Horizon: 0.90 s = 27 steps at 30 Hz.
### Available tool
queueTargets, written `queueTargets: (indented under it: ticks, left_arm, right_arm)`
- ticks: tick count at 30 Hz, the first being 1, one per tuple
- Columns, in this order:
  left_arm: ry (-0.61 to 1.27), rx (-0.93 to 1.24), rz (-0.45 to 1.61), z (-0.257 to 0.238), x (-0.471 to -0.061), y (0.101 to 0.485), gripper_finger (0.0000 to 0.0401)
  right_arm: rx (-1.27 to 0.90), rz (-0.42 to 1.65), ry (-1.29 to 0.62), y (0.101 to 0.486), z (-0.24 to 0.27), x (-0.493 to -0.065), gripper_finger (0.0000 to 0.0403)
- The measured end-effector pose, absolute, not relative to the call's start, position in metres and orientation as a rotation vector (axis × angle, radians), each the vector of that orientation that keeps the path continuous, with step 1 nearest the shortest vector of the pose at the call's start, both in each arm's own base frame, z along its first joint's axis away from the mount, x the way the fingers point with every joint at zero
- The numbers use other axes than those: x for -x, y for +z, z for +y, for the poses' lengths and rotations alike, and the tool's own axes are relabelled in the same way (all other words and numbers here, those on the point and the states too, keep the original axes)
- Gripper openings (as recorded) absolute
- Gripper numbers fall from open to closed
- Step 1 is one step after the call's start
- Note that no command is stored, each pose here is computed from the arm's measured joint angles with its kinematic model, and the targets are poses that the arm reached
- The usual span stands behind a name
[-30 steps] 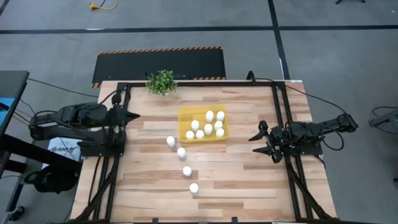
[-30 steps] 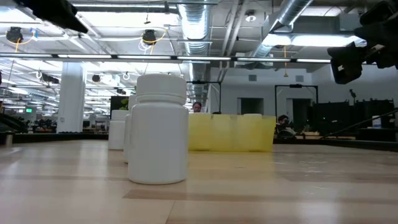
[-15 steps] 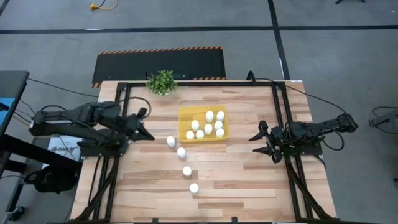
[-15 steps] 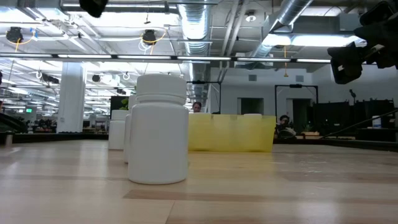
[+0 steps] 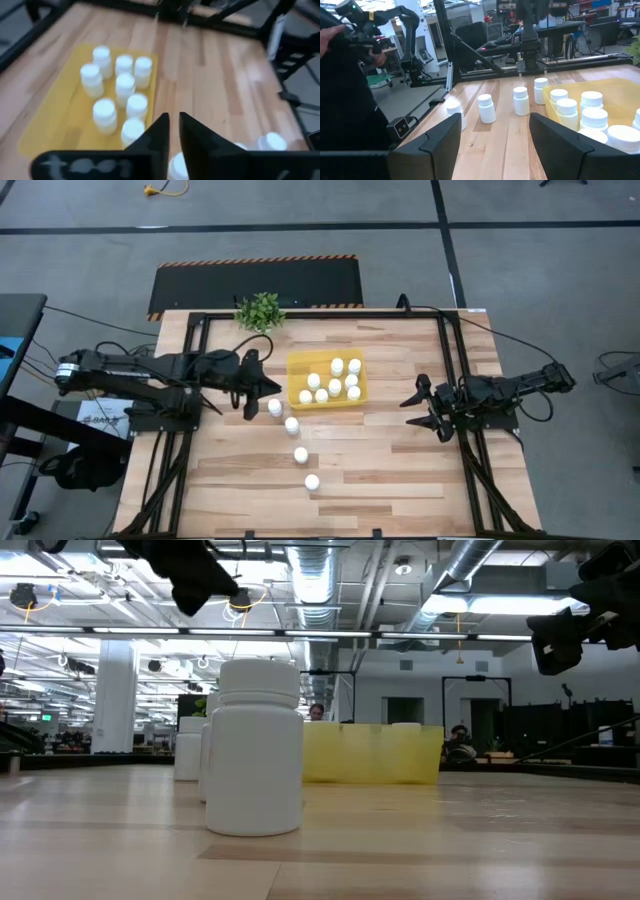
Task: Pick and place pill bottles into a basket
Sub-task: Put the white medicine bottle into the yellow bin
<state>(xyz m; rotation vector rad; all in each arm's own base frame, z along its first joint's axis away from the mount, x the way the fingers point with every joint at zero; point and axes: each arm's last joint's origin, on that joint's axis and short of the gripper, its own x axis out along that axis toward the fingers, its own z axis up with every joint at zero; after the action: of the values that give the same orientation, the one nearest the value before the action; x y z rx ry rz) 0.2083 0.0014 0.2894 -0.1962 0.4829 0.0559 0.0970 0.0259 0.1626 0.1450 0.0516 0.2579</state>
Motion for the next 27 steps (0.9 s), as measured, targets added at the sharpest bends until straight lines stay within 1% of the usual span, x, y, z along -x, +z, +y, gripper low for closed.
queueTargets:
  ticks: [7,11,14,19,27]
  left_arm:
    - [0.103,0.228,0.550,0.000,-0.208,0.282,0.0118]
    - [0.124,0.217,0.669,0.000,-0.197,0.274,0.0167]
    - [0.133,0.208,0.758,0.000,-0.188,0.269,0.0194]
    - [0.111,0.133,0.832,0.000,-0.182,0.265,0.0215]
    - [0.069,0.044,0.854,0.000,-0.189,0.255,0.0217]
  right_arm:
    - [-0.145,0.052,0.258,0.163,0.026,-0.097,0.0226]
    - [-0.145,0.052,0.258,0.163,0.026,-0.097,0.0226]
    - [-0.145,0.052,0.258,0.163,0.026,-0.097,0.0226]
    - [-0.145,0.052,0.258,0.163,0.026,-0.097,0.0226]
    - [-0.145,0.052,0.258,0.163,0.026,-0.097,0.0226]
